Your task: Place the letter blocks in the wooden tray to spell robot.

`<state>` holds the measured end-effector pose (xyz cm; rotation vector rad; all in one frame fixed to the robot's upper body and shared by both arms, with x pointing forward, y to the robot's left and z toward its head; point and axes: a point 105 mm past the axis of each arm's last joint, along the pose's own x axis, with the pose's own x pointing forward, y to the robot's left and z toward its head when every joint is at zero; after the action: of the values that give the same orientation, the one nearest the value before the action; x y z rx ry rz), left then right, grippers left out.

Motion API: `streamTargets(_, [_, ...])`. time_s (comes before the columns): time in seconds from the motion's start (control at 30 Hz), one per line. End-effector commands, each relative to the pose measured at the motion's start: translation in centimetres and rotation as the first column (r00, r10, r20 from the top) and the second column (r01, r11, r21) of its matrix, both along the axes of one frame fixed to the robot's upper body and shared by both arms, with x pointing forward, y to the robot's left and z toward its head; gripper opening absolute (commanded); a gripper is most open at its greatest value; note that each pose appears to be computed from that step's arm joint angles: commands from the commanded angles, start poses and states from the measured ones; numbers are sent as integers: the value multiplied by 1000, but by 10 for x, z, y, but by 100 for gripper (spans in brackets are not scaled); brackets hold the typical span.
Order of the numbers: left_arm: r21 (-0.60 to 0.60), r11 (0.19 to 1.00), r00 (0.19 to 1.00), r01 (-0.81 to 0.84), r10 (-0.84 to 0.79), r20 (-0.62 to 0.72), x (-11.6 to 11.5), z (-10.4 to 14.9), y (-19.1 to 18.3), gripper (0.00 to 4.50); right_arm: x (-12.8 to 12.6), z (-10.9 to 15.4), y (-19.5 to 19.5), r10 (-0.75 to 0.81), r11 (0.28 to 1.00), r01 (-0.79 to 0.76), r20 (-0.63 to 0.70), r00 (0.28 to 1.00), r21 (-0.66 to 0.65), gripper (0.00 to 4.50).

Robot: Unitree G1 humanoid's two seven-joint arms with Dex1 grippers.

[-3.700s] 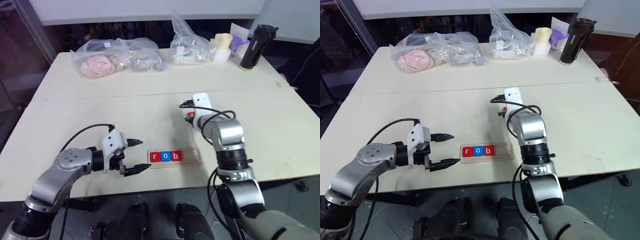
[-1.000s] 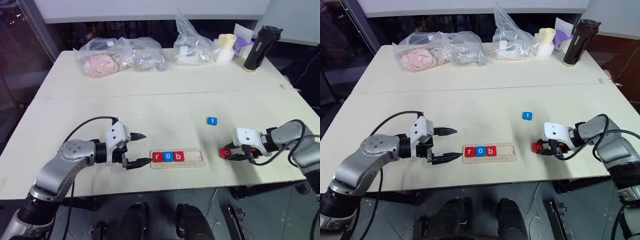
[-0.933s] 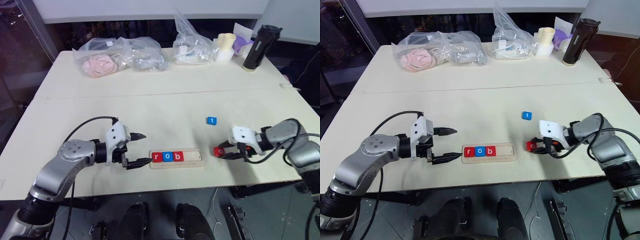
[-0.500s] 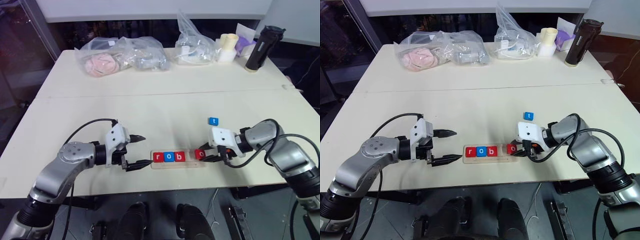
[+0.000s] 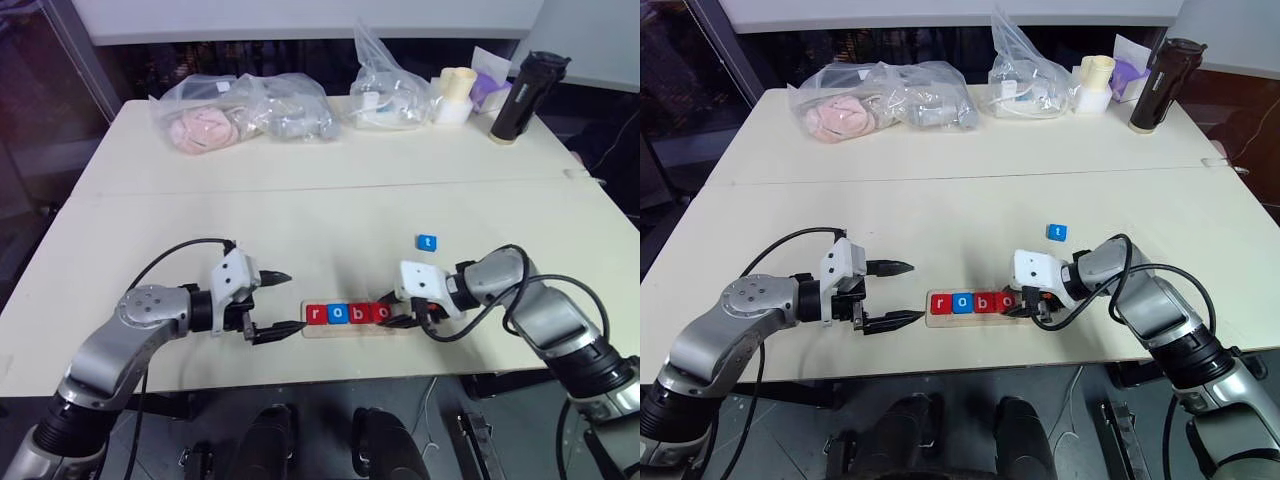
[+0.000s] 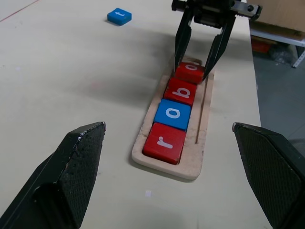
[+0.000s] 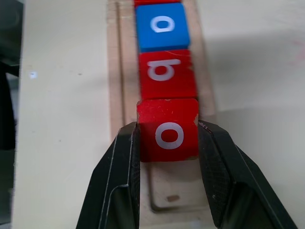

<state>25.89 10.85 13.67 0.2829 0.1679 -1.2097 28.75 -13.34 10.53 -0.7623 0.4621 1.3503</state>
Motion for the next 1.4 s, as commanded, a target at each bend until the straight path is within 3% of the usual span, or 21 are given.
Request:
streamTargets(0.03, [-25,1000,999,0,1,38,-1,10,-1,450,0,10,4,21,1000,-21,38,999,0,112])
streamTargets(0.2, [-27,1000,999,-3,4,40,-1,10,-1,450,-1,7,4,28,1000,-28,36,999,-8,112])
streamTargets(0.4, [-28,1000,999,-4,6,39,-1,10,-2,450,1,9,3,26,1000,-26,44,999,-13,421])
streamTargets(0.43, [-28,1000,999,-5,6,39,-1,10,-2,450,1,9,3,25,1000,-25,45,999,-13,444])
streamTargets(0.73, [-30,1000,999,-3,5,41,-1,10,-2,450,9,24,5,-18,999,16,86,996,32,444])
streamTargets(1.17, [-30,1000,999,3,-1,42,0,10,-4,450,28,21,-3,-59,998,58,148,987,11,444])
streamTargets(1.4, [-31,1000,999,-1,3,44,1,10,-4,450,17,27,0,-22,1000,20,105,994,23,444])
